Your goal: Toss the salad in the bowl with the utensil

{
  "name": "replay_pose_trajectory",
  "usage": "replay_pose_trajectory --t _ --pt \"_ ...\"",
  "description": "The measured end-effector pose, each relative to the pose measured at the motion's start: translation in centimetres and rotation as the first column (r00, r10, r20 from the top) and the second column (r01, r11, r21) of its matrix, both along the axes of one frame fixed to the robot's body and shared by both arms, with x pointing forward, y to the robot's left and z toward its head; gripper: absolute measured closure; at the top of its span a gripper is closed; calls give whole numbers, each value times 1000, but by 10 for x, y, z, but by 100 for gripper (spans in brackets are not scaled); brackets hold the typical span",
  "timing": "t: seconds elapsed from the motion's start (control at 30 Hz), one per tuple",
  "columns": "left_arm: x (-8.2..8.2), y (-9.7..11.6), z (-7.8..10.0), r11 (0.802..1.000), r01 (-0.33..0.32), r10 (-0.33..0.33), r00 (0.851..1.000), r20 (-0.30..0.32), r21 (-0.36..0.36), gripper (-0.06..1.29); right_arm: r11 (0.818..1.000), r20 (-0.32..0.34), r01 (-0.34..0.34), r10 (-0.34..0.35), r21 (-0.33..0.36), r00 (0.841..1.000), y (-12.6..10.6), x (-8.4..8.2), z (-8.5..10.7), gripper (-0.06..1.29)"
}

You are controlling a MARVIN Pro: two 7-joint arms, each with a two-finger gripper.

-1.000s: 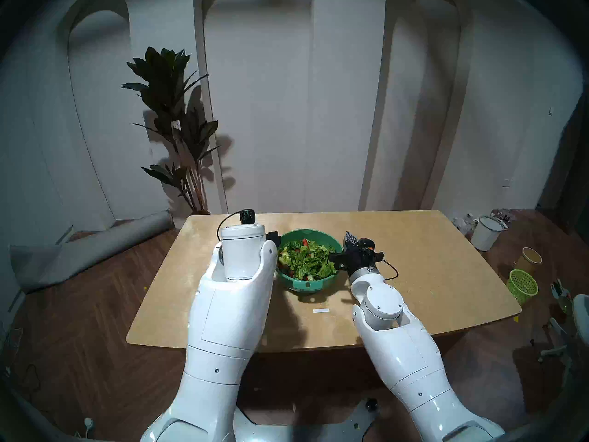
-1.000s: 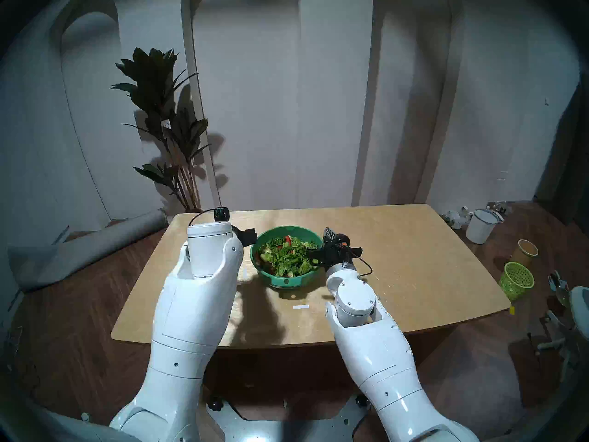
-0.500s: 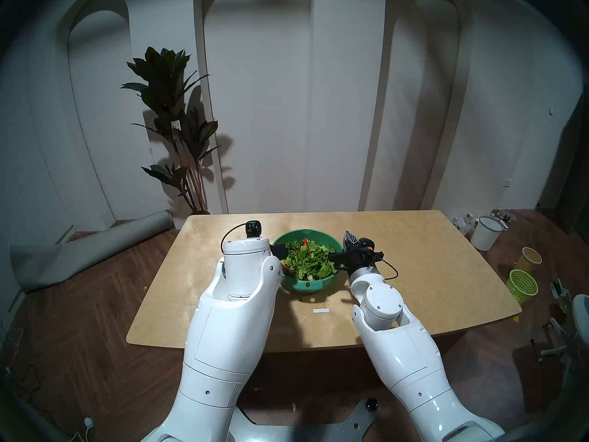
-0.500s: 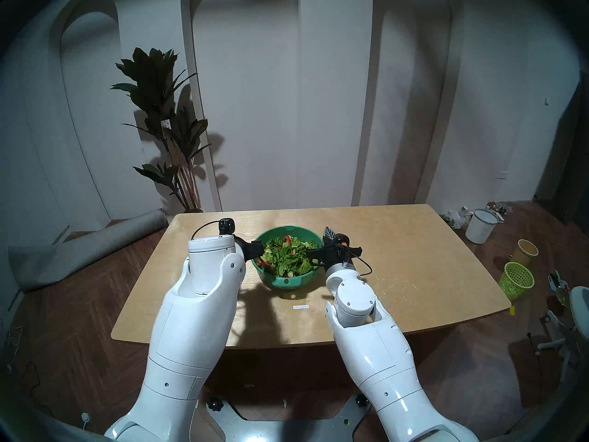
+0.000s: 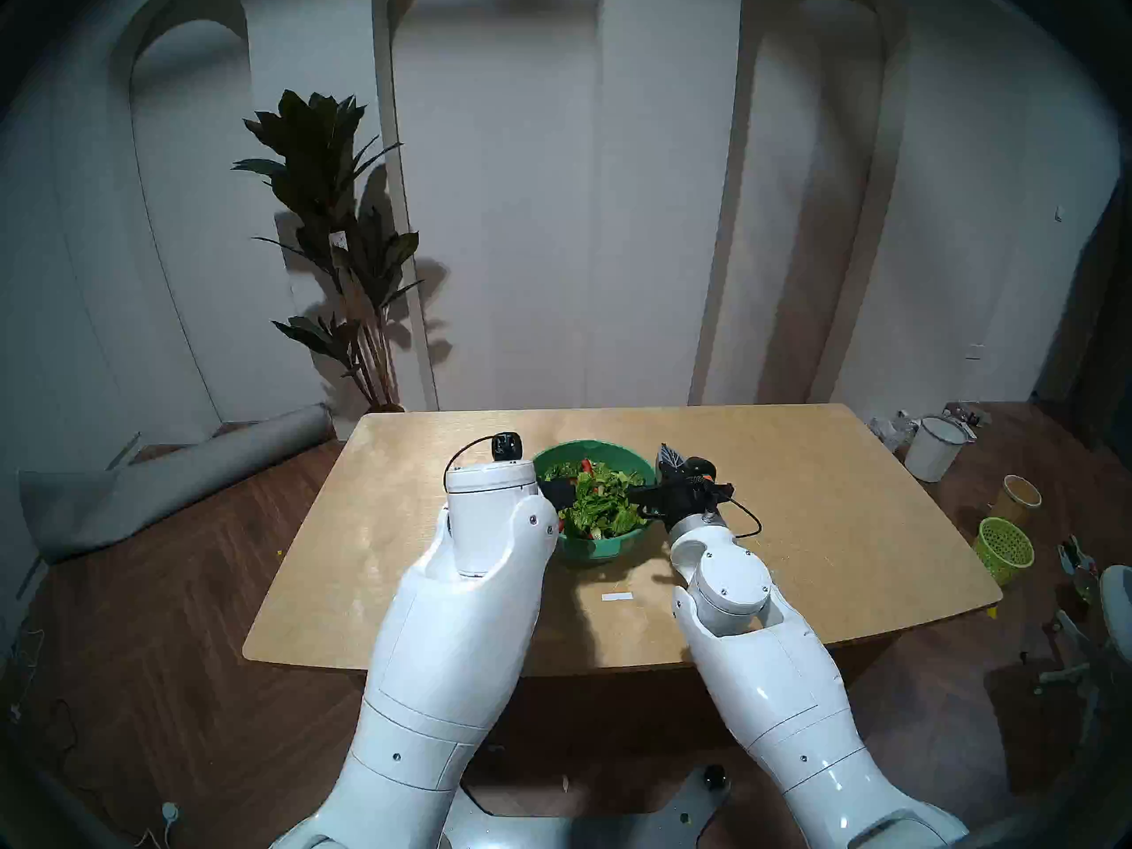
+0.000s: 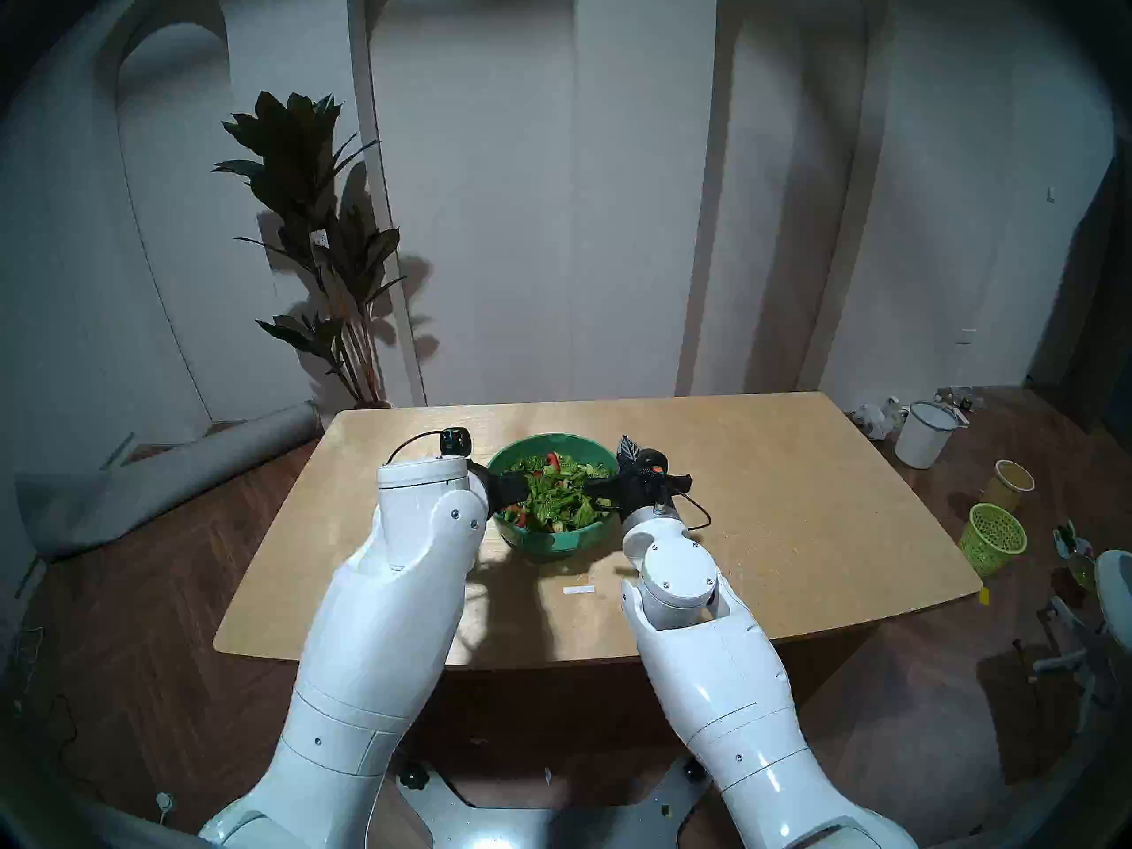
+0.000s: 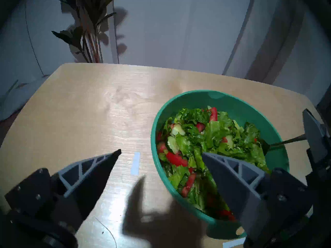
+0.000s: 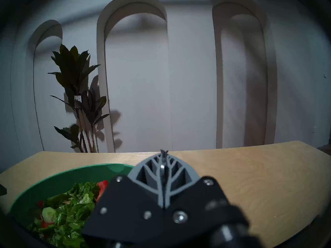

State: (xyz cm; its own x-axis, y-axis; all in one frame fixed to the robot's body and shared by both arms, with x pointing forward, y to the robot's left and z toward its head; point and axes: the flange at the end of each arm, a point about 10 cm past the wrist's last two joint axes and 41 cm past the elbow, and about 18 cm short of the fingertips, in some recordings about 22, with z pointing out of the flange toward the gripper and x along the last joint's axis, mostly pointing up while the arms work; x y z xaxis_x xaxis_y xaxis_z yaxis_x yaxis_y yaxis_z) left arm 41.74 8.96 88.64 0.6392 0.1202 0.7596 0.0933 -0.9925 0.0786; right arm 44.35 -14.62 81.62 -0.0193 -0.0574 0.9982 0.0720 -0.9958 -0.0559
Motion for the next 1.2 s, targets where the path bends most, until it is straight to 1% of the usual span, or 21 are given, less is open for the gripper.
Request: replay_pose_trajectory --t 0.13,0.3,0.37,0.57,0.7,0.73,0.77,0.8,0.83,0.87,0.93,1.0,1.03,1.07,1.13,1.2 --pt "10 5 -7 1000 -25 25 999 -36 0 0 1000 1 7 -7 1 1000 -3 0 0 126" --pt "17 3 -11 999 -35 35 997 -66 -5 0 1000 1 15 -15 5 1000 -6 -1 -1 126" --pt "19 1 -14 999 -33 32 996 -80 -9 0 1000 2 18 -18 7 1000 -8 -1 -1 126" --pt "24 -7 -20 999 0 -6 993 -117 -44 0 1000 1 26 -26 12 1000 -11 -2 -2 126" --pt "25 -7 -22 998 13 -20 992 -126 -57 0 1000 1 28 -28 13 1000 -12 -2 -2 126" --pt "26 -7 -22 998 16 -24 992 -128 -61 4 999 1 29 -29 14 1000 -12 -2 -3 126" --pt "26 -7 -21 998 21 -29 991 -128 -67 53 999 1 29 -29 14 1000 -12 -2 -3 126" --pt "27 -6 -21 997 22 -30 991 -129 -68 91 999 1 30 -30 15 1000 -13 -2 -3 126" --pt "27 -5 -21 997 23 -32 991 -130 -70 101 999 1 30 -30 15 1000 -13 -2 -3 126" --pt "27 -6 -21 997 29 -39 990 -133 -74 100 999 1 32 -32 15 999 -13 -2 -3 126" --pt "28 -7 -21 996 40 -51 989 -135 -81 86 999 0 35 -35 16 999 -15 -3 -3 126" --pt "28 -7 -21 996 43 -54 989 -136 -82 81 999 0 36 -36 16 999 -15 -3 -3 126" --pt "28 -7 -21 995 47 -59 989 -137 -84 66 999 -1 38 -38 16 999 -16 -3 -4 126" --pt "28 -7 -21 995 51 -62 989 -138 -85 48 999 -1 38 -38 16 999 -16 -3 -4 126" --pt "29 -6 -21 994 58 -70 988 -140 -91 22 999 -1 40 -40 17 999 -17 -3 -4 126" --pt "29 -6 -21 994 62 -75 987 -142 -95 29 999 -1 41 -41 17 999 -18 -3 -4 126"
